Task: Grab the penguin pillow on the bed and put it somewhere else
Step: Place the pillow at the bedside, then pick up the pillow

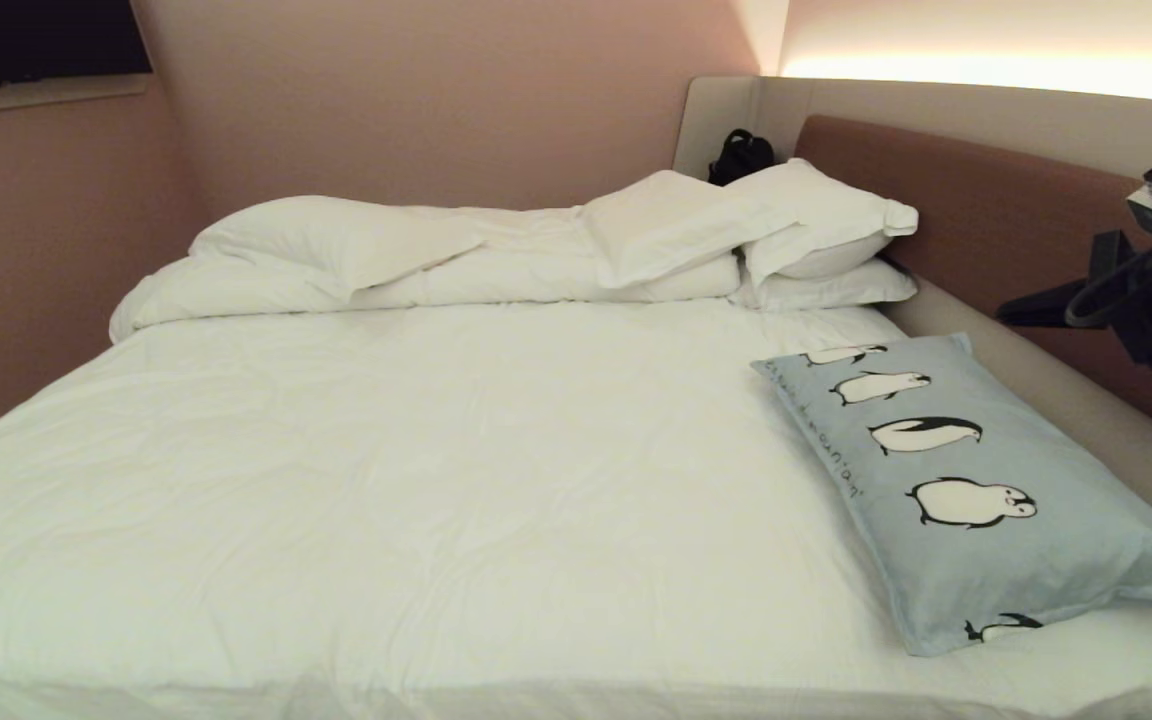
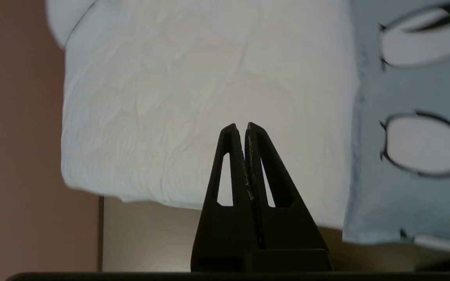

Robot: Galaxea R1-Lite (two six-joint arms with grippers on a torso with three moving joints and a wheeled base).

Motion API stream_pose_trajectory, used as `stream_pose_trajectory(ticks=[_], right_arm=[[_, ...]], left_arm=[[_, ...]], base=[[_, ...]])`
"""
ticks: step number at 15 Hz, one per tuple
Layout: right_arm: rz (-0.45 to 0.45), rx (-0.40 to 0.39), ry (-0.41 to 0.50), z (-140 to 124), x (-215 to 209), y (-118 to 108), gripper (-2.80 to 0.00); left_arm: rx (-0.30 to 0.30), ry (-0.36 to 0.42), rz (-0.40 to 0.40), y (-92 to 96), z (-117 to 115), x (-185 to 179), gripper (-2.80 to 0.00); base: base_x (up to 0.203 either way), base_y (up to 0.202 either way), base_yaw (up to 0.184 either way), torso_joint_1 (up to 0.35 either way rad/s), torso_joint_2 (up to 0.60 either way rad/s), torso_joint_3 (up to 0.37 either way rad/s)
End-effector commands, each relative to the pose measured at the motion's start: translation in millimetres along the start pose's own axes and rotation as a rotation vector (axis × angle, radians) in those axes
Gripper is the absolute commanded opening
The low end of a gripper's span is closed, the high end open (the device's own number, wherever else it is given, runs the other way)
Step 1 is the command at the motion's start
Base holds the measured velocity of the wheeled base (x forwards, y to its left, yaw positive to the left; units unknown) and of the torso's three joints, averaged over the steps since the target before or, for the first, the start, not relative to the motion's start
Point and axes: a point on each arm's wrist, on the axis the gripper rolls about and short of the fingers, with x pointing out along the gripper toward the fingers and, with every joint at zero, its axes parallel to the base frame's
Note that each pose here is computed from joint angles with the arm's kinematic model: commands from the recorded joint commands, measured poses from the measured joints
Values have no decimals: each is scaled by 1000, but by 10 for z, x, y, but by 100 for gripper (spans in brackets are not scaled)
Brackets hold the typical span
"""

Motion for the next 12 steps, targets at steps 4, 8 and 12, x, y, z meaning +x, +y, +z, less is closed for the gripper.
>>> stream_pose_trajectory(ticks=[4,8,12], right_arm=[[-302,233,-85,-327,-473,302,-280],[-292,112,2,-773,-877,528,-280],[-170,50,137,-1237,-1166,659,-280]], left_arm=[[1,-1,0,0,1,0,-280],[0,-1,0,0,1,0,-280],[0,-1,0,0,1,0,-280]], base=[[0,0,0,0,0,0],[0,0,0,0,0,0],[0,0,0,0,0,0]])
